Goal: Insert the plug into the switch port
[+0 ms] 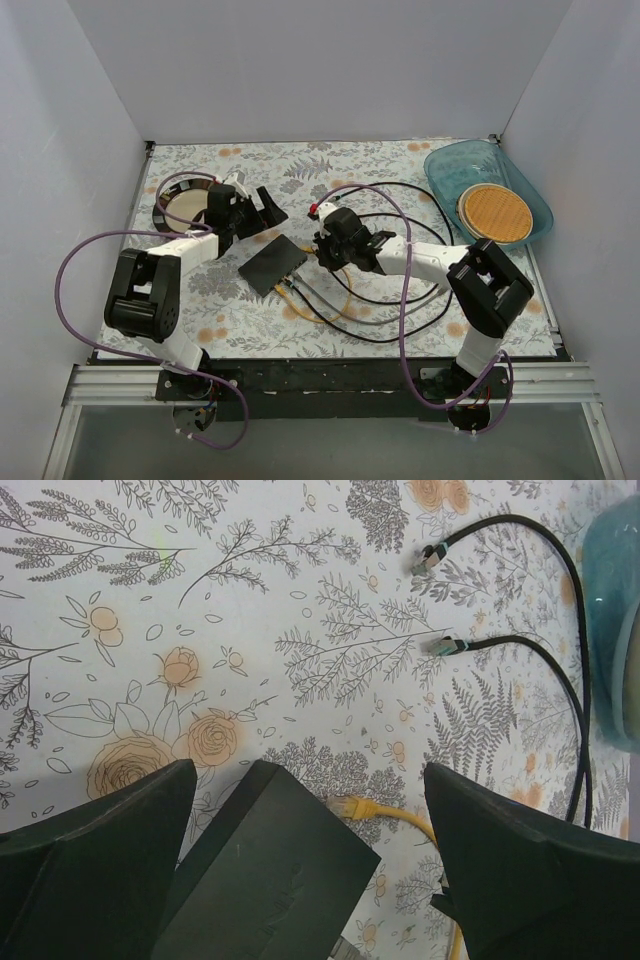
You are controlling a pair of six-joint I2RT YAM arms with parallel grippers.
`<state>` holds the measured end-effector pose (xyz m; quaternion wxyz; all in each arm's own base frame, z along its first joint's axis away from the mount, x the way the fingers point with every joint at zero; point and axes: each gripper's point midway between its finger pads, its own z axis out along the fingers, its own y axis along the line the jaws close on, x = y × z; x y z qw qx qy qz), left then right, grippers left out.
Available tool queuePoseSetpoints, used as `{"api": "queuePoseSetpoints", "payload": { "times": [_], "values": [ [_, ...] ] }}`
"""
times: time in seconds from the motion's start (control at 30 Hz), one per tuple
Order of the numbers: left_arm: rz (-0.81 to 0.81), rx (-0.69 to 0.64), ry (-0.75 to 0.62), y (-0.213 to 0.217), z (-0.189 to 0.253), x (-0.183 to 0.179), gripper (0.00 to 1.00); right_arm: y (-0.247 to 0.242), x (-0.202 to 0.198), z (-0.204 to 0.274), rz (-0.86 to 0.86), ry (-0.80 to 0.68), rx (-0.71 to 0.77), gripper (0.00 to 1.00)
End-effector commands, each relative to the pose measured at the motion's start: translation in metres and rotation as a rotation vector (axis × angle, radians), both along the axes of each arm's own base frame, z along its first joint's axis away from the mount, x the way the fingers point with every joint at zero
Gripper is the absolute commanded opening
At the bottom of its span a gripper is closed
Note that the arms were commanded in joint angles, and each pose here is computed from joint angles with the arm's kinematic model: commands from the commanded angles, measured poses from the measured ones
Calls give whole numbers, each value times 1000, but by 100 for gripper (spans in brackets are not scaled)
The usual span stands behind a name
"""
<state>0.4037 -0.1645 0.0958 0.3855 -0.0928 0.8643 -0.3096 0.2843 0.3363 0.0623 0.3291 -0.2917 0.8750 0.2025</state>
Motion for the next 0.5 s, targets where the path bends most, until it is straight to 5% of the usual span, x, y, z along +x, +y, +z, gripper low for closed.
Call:
{"api": "queuePoseSetpoints", "payload": {
  "times": [0.0,0.47],
  "values": [
    [-25,22,9,0,-4,1,98,10,6,9,0,-13,19,1],
    [-47,61,69,2,-28,-1,91,8,4,-7,-4,15,-18,1]
  ]
}}
